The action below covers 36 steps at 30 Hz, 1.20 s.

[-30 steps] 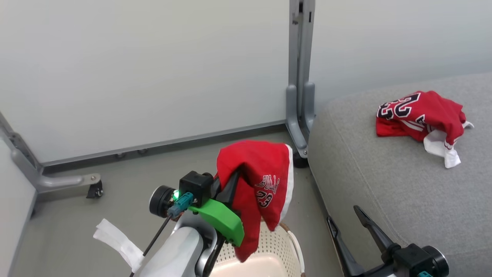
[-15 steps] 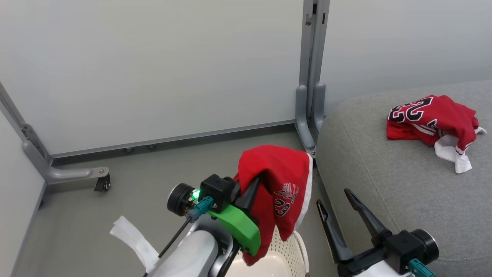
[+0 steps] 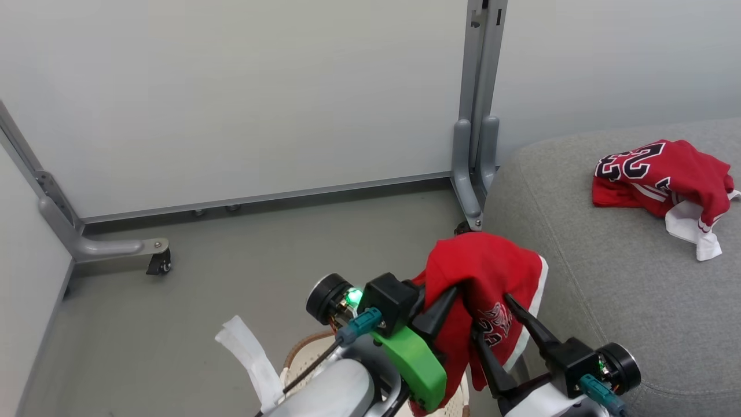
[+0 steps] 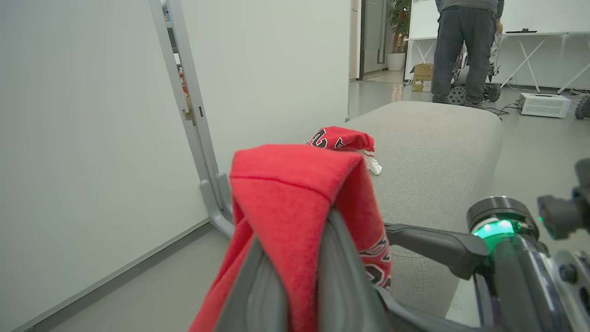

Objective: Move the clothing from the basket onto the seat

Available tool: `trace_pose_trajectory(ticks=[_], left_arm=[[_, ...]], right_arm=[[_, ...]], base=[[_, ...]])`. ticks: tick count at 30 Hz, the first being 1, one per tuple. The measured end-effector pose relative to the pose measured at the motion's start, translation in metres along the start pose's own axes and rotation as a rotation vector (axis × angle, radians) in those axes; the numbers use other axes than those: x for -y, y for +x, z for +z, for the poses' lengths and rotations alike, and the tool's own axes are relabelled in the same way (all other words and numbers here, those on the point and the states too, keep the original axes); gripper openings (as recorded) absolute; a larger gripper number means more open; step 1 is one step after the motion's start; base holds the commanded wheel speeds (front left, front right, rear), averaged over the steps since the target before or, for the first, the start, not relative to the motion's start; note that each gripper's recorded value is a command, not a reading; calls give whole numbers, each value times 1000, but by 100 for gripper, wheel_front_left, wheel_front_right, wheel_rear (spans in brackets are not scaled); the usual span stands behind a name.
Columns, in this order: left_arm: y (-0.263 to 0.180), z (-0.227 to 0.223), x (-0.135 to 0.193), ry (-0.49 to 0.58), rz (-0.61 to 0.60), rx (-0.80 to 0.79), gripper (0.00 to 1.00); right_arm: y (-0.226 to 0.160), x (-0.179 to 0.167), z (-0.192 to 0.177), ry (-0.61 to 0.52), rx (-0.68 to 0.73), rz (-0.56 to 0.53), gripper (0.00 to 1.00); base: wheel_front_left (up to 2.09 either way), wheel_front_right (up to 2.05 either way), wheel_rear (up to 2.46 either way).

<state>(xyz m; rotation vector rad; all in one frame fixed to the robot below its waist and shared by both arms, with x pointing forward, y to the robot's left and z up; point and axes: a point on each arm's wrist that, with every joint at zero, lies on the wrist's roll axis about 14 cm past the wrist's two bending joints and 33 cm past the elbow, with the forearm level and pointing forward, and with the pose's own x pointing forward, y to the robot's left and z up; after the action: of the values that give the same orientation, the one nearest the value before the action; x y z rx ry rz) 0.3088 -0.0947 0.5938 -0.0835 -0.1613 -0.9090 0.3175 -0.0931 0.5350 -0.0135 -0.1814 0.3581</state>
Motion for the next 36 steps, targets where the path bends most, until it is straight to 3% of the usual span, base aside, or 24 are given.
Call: trace_pose_trajectory(ticks=[9,10,11,25,27,29,36], left_arm=[[1,4,11,4,-26,-5,0],[1,4,10,5,-24,-7,0],[1,4,9,-1,-20,-7,0],[-2,0,1,-3,-1,-20,0],[-2,-1,1,0,5,-22,42],[-2,-3,-1,3,12,-28,100],[-4,-14,0,6,5,-79,100]], right_arm=[[3,2,-19,-31,-64,17,100],[2,2,-23,-32,-77,19,31],[1,0,-27,-29,-91,24,0],[-9,6,-40,-7,-134,3,0],[-10,7,-40,-6,-134,0,0],[-11,8,-40,-1,-134,-4,0],[-13,12,-40,18,-131,-23,0]], base=[[0,0,0],[0,0,0],[0,0,0],[0,0,0],[0,0,0],[0,0,0],[0,0,0]])
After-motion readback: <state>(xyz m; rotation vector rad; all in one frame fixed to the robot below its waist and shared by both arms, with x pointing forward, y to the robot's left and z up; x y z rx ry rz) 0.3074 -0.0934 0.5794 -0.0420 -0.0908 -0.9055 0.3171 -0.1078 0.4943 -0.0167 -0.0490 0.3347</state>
